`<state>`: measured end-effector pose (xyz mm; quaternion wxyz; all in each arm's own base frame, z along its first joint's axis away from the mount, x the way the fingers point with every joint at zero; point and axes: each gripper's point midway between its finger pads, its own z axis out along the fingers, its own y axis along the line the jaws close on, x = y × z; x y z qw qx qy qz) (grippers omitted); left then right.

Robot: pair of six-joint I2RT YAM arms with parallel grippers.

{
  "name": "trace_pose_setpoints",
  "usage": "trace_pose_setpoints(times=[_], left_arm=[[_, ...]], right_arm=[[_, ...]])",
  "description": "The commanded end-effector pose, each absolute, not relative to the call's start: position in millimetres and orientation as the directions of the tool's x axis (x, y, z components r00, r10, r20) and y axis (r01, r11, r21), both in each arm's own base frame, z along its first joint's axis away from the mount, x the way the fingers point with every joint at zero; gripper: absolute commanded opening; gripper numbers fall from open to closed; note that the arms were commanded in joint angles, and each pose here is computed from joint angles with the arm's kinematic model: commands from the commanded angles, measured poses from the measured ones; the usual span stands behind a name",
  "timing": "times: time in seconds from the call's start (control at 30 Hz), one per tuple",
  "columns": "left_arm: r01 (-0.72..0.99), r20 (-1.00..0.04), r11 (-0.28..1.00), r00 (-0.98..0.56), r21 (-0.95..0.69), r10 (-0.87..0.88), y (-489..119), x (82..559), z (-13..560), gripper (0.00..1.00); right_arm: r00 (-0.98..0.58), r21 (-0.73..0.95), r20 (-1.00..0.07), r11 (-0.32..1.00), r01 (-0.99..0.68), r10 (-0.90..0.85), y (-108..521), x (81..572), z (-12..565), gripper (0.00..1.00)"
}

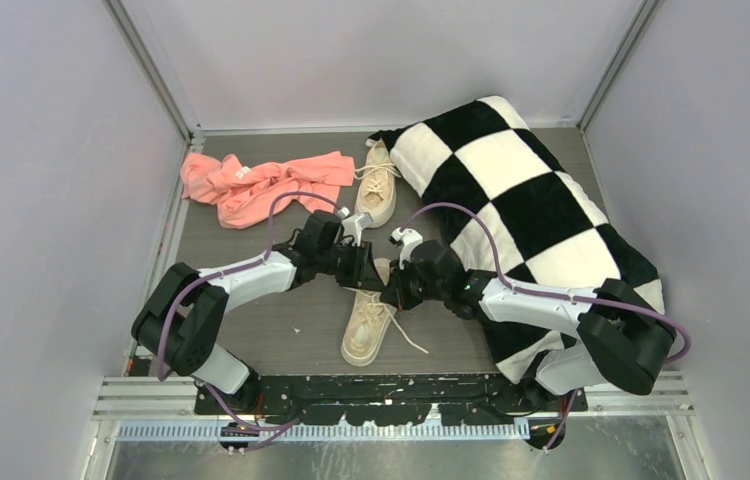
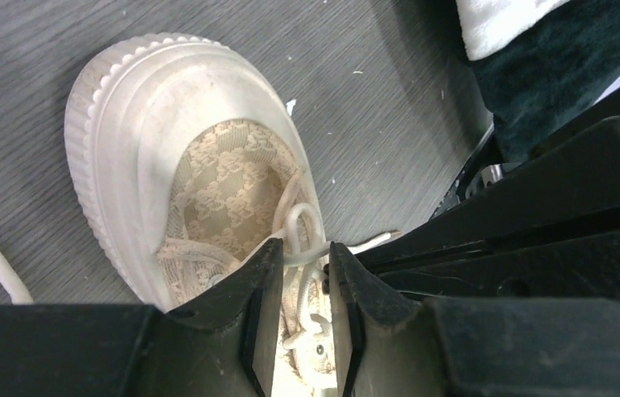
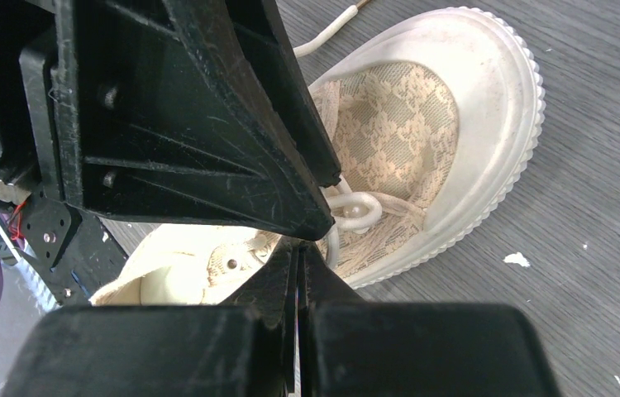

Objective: Tie the shoes
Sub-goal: Tie the shoelace on the shoe.

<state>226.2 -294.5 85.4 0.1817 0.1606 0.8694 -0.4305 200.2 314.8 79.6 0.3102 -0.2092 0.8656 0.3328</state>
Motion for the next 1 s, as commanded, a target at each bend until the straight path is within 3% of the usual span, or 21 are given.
trace_pose_setpoints(times=[0.0, 0.23, 0.37, 0.97], left_arm=[[0.466, -0.479, 0.577, -0.866, -0.671, 0.142, -294, 229, 96, 0.30], [0.467, -0.475, 0.573, -0.867, -0.674, 0.148, -294, 227, 96, 0.26], [0.471, -0.483, 0.570, -0.864, -0.673, 0.144, -295, 228, 99, 0.01], [0.474, -0.556, 0.612, -0.828, -0.633, 0.067, -287, 240, 111, 0.01]], right_arm=[[-0.698, 0.462, -0.705, 0.666, -0.586, -0.126, 327, 207, 95, 0.01], [-0.698, 0.464, -0.705, 0.664, -0.586, -0.124, 328, 207, 96, 0.01], [-0.699, 0.464, -0.704, 0.664, -0.586, -0.125, 328, 207, 95, 0.01], [-0.694, 0.457, -0.711, 0.677, -0.577, -0.112, 317, 203, 100, 0.01]])
